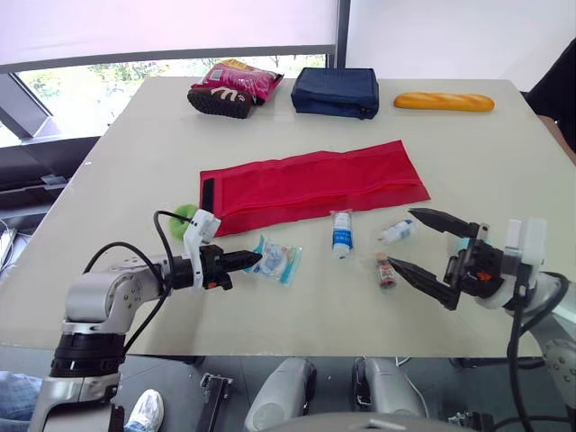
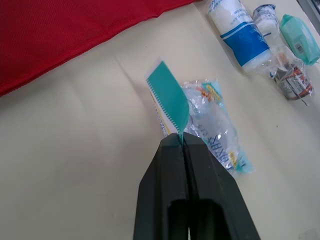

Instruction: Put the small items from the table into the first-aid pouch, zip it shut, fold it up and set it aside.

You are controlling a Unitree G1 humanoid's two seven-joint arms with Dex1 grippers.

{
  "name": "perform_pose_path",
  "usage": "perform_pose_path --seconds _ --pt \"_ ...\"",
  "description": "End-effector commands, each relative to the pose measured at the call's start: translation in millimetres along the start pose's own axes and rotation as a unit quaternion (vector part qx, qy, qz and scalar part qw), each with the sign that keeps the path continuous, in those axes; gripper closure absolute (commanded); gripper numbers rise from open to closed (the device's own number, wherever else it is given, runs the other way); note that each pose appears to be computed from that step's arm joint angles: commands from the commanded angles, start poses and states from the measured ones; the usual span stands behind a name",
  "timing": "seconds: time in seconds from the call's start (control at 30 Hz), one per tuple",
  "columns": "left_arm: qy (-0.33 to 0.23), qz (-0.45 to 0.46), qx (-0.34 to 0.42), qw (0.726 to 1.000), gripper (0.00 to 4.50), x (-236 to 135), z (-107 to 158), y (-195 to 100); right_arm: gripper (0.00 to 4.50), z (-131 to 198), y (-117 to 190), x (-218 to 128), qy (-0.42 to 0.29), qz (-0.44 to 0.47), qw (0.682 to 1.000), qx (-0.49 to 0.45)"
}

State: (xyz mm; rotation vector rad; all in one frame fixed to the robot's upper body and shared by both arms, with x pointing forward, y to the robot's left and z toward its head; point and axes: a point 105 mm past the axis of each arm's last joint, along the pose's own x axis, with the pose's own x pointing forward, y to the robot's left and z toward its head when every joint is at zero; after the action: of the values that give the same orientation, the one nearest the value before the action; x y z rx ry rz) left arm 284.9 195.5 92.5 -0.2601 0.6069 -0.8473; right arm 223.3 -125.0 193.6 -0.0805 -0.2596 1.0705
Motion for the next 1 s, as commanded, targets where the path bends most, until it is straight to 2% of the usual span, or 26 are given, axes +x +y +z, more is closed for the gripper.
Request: perform_pose_path --seconds 0.03,0.17,0.33,0.53,0.7,0.97,1.0 --pt "-0.037 -0.030 0.028 0.998 4.47 -5.6 18.8 -9.5 0.00 8.9 6.4 8.0 -0.009 0.012 1.000 0.007" --pt "-0.056 -0.085 0.052 0.993 4.47 -12.2 33.0 -25.6 0.00 -2.6 7.0 18.7 0.034 -0.001 0.998 0.053" --pt "-0.056 -0.177 0.093 0.978 4.47 -21.6 47.1 -50.0 0.00 -10.9 20.5 33.5 0.091 0.050 0.989 0.108" --pt "-0.031 -0.298 0.145 0.943 4.47 -24.9 67.7 -85.0 0.00 -24.2 20.0 51.8 0.180 0.104 0.969 0.133" --pt "0.004 -0.364 0.178 0.914 4.47 -16.4 75.8 -104.5 0.00 -27.2 16.2 75.7 0.201 0.126 0.963 0.131" --pt "0.028 -0.394 0.203 0.896 4.47 3.9 81.9 -111.5 0.00 -20.3 31.6 87.8 0.208 0.180 0.948 0.162" --pt "0.030 -0.396 0.205 0.894 4.49 5.5 82.1 -111.7 0.25 -19.2 32.8 88.2 0.207 0.184 0.947 0.166"
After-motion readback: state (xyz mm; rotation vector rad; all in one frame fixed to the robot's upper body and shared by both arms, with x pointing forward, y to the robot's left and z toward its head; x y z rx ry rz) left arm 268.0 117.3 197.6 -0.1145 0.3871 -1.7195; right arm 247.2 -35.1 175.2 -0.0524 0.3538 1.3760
